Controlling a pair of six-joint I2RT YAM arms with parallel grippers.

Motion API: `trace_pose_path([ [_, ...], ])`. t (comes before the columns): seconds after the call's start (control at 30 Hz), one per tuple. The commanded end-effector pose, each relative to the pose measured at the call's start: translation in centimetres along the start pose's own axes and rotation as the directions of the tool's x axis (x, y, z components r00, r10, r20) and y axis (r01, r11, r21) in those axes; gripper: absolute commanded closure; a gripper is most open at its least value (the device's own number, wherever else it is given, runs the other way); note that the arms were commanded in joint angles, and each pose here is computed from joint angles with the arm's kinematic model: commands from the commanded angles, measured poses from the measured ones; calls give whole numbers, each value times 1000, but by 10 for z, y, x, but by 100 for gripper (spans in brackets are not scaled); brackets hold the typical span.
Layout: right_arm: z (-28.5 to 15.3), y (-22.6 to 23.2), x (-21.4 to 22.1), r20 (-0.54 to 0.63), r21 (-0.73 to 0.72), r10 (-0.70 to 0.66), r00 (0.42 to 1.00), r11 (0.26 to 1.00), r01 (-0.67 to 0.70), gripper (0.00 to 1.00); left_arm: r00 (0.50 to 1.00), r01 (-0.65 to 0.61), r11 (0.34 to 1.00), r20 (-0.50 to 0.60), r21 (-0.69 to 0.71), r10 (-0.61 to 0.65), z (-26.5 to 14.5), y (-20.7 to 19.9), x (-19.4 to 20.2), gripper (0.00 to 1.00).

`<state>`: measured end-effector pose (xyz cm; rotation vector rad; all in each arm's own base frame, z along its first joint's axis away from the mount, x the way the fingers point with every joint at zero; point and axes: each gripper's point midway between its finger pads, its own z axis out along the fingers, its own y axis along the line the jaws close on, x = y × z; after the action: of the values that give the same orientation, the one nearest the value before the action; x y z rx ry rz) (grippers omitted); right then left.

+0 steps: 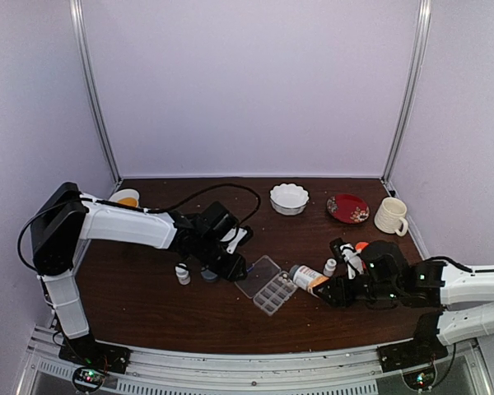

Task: Sort the pills into containers
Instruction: Pour the pill into the compartment of the pill container, then pick up the lid of the pill bottle from the center of the board.

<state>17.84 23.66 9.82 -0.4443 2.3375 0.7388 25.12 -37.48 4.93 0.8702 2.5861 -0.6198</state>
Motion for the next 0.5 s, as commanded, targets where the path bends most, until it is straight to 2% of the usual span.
trace_pose_path([
  [0.0, -8, 11, -17, 128, -85, -8, 992, 996, 19, 100, 997, -15, 1000, 78, 5, 15, -22, -9, -21, 57],
  [0.17, -21, 18, -26, 238, -151, -23, 971, 987, 60, 100, 996, -23, 999, 90, -28, 26, -38, -9, -26, 50],
  [0.3, -41, 27, -42, 364, -202, -27, 931, 974, 107, 100, 993, -20, 999, 117, -50, 26, -55, -8, -30, 43],
  [0.37, -51, 31, -51, 422, -212, -39, 906, 967, 141, 100, 992, -17, 998, 125, -66, 25, -61, -6, -31, 31],
  [0.47, -69, 36, -65, 494, -203, -68, 867, 960, 191, 100, 994, -9, 994, 110, -113, 21, -66, 1, -28, 25],
])
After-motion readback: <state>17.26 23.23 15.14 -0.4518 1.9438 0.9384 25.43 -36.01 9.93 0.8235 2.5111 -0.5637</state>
